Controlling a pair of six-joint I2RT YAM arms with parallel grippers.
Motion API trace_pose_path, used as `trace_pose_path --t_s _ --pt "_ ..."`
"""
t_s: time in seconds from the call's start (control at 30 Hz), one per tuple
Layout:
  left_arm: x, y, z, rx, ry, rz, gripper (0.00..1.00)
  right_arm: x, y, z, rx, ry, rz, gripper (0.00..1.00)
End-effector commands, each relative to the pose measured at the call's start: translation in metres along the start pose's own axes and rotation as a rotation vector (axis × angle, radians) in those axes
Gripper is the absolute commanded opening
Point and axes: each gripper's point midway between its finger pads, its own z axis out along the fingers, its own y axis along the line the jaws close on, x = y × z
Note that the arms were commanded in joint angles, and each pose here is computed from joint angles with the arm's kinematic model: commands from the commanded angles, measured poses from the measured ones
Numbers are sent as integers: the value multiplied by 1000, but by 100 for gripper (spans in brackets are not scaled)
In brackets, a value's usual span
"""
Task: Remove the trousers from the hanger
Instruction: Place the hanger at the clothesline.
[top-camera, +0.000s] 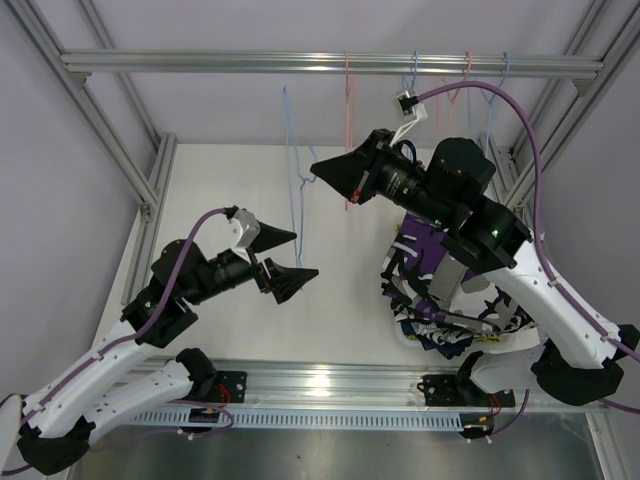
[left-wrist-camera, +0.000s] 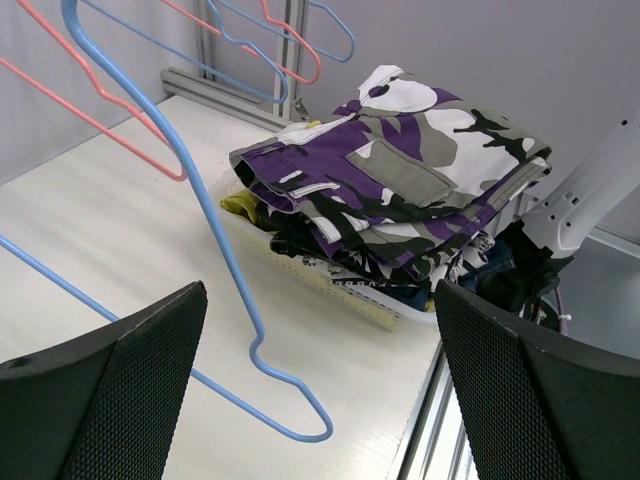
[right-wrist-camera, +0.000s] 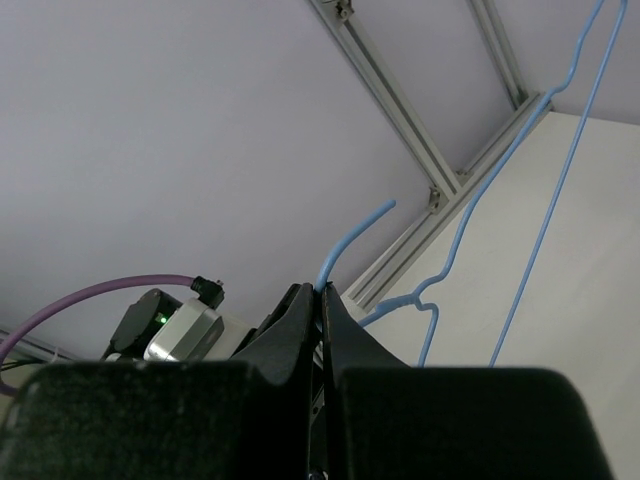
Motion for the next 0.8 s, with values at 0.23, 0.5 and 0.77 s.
trace_pose_path --t_s 0.23,0.5,0.77 --pt "-10 -5 6 31 -23 -33 99 12 33 3 -128 0 25 0" --pt "-1 3 12 -1 21 -48 92 21 65 3 -209 6 22 0" --pt "0 0 14 16 27 -54 30 25 82 -7 -231 1 -7 0"
